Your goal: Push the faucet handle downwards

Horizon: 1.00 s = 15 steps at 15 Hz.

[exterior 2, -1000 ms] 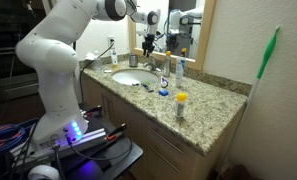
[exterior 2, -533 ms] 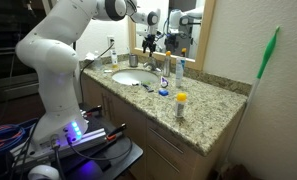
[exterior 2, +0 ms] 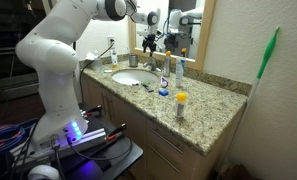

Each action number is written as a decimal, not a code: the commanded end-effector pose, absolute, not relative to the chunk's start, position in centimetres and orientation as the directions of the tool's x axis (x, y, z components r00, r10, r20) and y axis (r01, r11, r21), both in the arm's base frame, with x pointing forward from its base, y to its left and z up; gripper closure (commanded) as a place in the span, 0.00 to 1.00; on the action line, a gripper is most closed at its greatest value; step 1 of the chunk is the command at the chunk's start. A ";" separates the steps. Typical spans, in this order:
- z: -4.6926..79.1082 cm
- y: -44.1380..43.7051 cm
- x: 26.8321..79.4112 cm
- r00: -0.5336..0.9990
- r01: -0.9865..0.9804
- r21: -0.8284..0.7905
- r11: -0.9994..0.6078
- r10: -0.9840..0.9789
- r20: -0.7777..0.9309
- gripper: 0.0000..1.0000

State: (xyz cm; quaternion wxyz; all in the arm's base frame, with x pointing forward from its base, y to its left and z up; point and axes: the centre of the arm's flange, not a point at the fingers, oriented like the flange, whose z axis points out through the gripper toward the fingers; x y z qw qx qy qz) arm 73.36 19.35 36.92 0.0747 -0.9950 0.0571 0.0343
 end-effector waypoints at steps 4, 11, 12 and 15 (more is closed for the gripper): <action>37.2 19.0 73.4 0.988 -0.152 -0.070 -0.986 -0.149 -0.043 0.00; 37.0 18.9 73.7 0.991 -0.131 -0.078 -0.988 -0.129 -0.032 0.00; 37.1 18.8 73.7 0.990 -0.137 -0.069 -0.988 -0.135 -0.034 0.00; 37.0 18.9 73.8 0.991 -0.137 -0.092 -0.986 -0.137 -0.009 0.00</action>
